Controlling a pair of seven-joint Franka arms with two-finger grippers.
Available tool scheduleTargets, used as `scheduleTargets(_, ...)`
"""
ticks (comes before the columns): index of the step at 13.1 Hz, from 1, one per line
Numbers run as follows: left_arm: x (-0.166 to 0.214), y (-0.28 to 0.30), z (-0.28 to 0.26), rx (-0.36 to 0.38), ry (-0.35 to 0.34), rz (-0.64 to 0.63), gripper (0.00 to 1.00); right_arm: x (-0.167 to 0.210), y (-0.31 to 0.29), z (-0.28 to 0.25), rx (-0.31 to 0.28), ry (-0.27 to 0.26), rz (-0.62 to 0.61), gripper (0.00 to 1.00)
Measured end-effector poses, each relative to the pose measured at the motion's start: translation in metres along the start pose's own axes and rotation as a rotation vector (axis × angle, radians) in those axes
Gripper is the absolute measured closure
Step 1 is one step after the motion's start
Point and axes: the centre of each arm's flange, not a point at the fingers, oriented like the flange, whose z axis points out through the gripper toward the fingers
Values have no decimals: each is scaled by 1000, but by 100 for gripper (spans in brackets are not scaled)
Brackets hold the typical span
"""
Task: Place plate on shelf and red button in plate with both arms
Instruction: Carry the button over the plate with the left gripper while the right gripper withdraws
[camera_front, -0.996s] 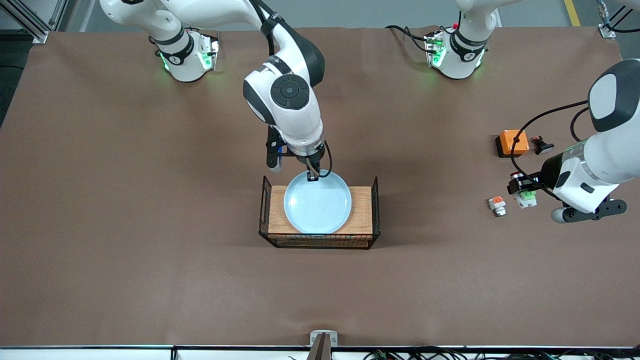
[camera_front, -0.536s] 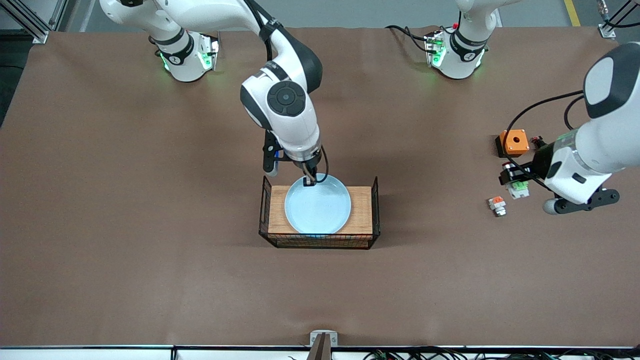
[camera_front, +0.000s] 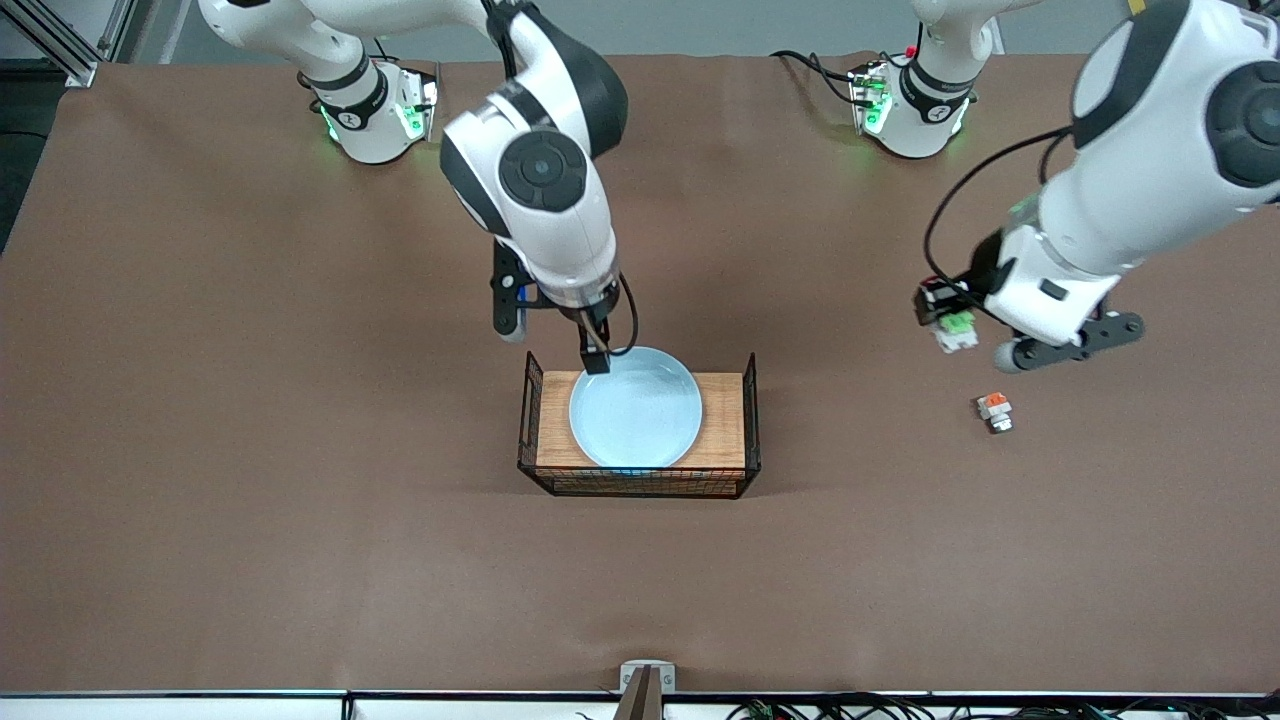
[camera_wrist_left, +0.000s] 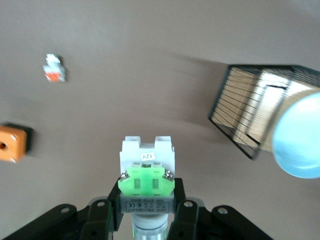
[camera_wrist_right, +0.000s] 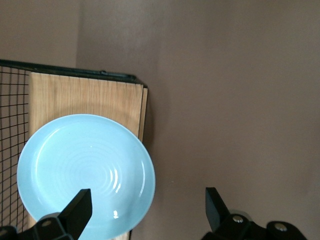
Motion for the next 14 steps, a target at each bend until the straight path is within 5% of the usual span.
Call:
scheduleTargets(4, -27, 59, 14, -92, 8, -83, 59, 51, 32, -77, -90, 32, -282, 0)
scheduleTargets(9, -52, 165, 81, -299, 3, -253, 59, 159, 63, -131, -102, 1, -544, 0)
scheduleTargets(14, -59, 231, 176, -284, 63, -452, 59, 272, 85, -139, -107, -43, -812, 0)
